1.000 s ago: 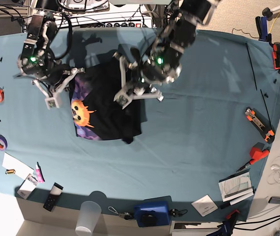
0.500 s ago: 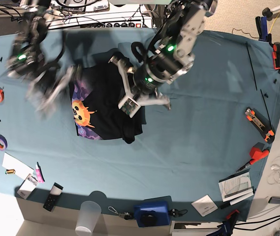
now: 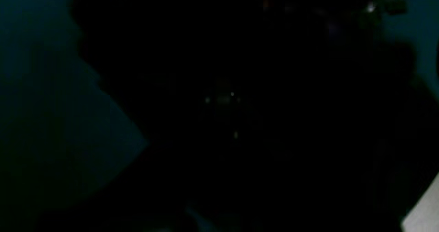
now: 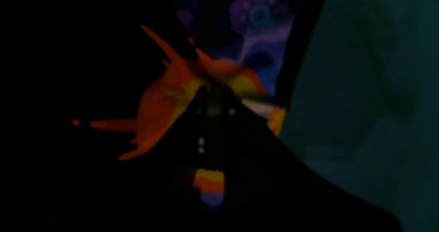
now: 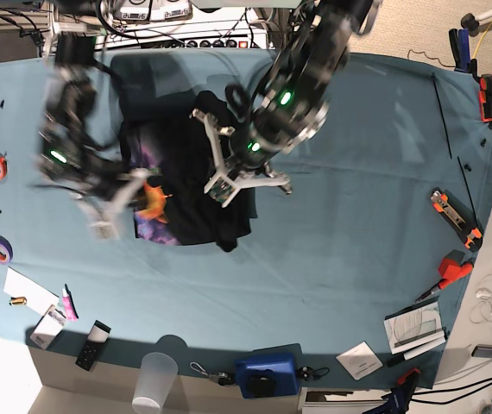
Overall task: Layout the t-shirt on the table in an organized manner, then fold the t-shirt properly
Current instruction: 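Press and smooth the folded stack with both grippers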
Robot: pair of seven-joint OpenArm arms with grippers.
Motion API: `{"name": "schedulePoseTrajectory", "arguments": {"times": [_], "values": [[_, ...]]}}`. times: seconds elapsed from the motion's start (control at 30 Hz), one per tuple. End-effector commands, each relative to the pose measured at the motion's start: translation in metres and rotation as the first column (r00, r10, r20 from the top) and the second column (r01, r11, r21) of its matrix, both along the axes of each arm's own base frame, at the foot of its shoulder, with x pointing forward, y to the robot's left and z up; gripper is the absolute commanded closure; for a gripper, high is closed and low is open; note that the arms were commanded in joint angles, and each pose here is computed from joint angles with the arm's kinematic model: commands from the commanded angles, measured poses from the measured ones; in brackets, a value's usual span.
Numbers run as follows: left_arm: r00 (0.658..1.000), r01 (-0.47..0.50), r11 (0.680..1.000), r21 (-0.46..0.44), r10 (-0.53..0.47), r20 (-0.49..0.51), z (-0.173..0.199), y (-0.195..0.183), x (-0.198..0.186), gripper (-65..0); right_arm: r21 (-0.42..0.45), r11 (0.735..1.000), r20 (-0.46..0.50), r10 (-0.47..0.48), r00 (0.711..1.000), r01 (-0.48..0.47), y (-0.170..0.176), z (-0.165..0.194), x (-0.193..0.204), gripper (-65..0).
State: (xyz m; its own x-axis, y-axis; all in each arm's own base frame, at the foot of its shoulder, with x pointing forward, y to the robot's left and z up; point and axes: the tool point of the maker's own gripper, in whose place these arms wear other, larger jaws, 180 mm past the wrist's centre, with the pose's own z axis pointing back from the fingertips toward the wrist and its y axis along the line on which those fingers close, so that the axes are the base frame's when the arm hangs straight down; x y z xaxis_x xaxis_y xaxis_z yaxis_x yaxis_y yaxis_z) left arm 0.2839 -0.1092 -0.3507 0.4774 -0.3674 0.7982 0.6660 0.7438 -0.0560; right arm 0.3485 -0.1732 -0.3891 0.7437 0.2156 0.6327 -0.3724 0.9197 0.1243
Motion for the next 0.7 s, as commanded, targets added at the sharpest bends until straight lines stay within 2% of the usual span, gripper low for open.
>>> {"name": "schedulePoseTrajectory", "arguments": {"times": [0.0, 0.13, 0.3, 0.4, 0.5, 0.67], "values": [[1.000, 0.003, 1.000, -0.017, -0.003, 0.017, 0.006, -0.006, 0.006, 0.0, -0.028, 0.999, -0.008, 0.018, 1.000, -0.019, 0.000, -0.002, 0.004, -1.4], [0.999, 0.009, 0.999, 0.032, -0.008, -0.034, -0.012, -0.003, 0.002, 0.0, -0.063, 0.997, -0.091, 0.037, 0.995, -0.043, 0.000, -0.026, -0.008, -1.4], [1.000, 0.003, 0.999, 0.036, -0.002, -0.027, -0.006, -0.001, 0.003, 0.0, -0.098, 0.995, -0.151, 0.021, 0.988, -0.036, -0.011, -0.025, -0.016, -1.4], [0.998, -0.064, 0.998, 0.024, 0.064, -0.007, 0.012, 0.007, 0.011, 0.0, -0.087, 0.996, -0.112, -0.019, 0.994, 0.009, -0.022, -0.006, -0.009, -1.4], [0.990, -0.125, 0.992, 0.022, 0.123, 0.066, 0.043, 0.020, 0.020, 0.0, -0.023, 0.998, -0.021, -0.063, 0.998, 0.063, -0.030, 0.029, 0.002, -1.4], [0.956, -0.261, 0.965, 0.024, 0.255, 0.141, 0.087, 0.051, 0.023, 0.0, 0.045, 0.992, 0.129, -0.123, 0.984, 0.118, -0.047, 0.092, 0.008, 0.0]]}}
